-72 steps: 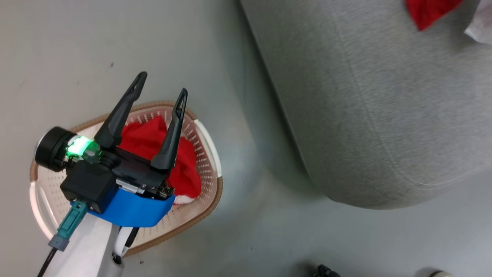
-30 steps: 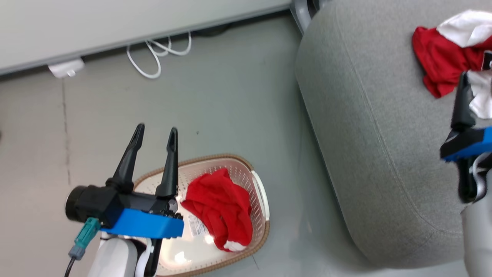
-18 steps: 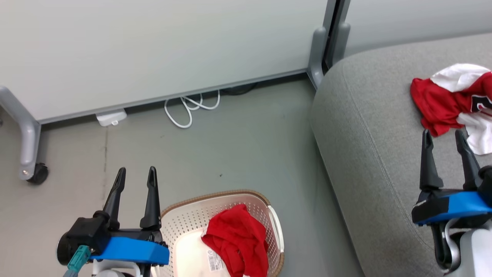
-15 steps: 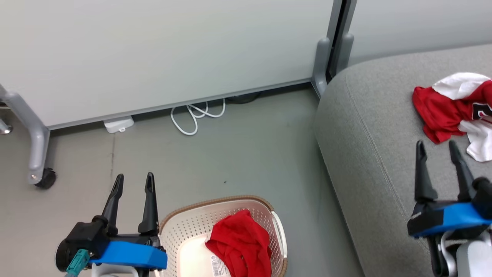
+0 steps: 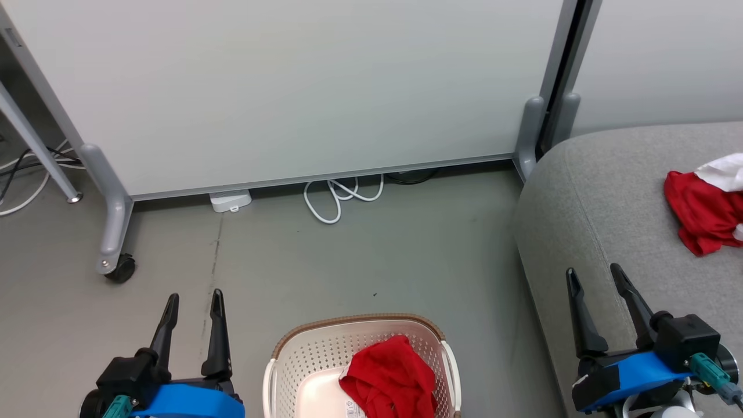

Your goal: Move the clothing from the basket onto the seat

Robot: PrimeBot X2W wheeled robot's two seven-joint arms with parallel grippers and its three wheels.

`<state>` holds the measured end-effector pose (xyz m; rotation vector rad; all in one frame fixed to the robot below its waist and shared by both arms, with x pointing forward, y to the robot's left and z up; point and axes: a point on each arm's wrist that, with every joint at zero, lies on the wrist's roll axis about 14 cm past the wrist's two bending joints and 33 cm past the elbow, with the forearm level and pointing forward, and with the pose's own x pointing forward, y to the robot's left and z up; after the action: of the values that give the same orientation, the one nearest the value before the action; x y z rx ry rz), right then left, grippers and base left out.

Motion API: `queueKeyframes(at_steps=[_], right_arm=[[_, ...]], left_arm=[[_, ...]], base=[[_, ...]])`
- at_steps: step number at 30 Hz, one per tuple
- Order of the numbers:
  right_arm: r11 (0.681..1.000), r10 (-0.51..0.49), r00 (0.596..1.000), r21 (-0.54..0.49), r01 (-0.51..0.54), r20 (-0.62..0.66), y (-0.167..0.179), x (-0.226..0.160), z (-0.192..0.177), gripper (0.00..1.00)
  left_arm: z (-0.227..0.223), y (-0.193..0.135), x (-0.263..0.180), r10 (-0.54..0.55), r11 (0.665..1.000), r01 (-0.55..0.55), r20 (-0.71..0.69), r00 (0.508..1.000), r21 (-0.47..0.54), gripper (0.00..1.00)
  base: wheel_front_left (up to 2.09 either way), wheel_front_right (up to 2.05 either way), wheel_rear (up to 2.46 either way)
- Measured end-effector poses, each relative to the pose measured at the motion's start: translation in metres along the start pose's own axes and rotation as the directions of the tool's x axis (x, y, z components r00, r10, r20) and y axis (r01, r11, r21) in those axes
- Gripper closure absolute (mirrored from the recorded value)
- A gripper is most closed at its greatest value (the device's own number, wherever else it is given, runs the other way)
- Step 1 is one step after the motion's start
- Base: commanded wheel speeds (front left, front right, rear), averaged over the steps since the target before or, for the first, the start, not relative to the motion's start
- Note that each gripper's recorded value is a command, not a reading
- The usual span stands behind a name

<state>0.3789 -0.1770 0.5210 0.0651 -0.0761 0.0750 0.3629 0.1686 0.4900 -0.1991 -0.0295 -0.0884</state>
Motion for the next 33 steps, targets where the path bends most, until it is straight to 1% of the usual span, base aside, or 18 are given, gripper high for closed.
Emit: queueKeyframes(at_steps=[6,14,27,33], right_arm=[[1.000,0.023,1.000,0.007,-0.023,-0.005,0.008,0.000,-0.002,0.00],[0.999,0.026,1.000,0.022,-0.026,-0.007,0.010,0.001,-0.004,0.00],[0.999,0.022,1.000,0.027,-0.021,-0.021,0.008,-0.001,-0.009,0.00],[0.999,0.036,0.999,0.031,-0.035,-0.027,0.013,0.008,-0.013,0.00]], left_arm=[[-0.007,0.010,-0.012,0.028,1.000,-0.028,-0.024,0.999,0.004,0.00],[-0.009,0.013,-0.014,0.036,0.999,-0.036,-0.029,0.999,0.001,0.00],[-0.015,0.008,-0.010,0.018,1.000,-0.018,-0.050,0.999,0.009,0.00],[-0.029,0.002,0.002,-0.015,1.000,0.017,-0.097,0.995,0.021,0.00]], base=[[0.00,0.00,0.00],[0.00,0.00,0.00],[0.00,0.00,0.00],[0.00,0.00,0.00]])
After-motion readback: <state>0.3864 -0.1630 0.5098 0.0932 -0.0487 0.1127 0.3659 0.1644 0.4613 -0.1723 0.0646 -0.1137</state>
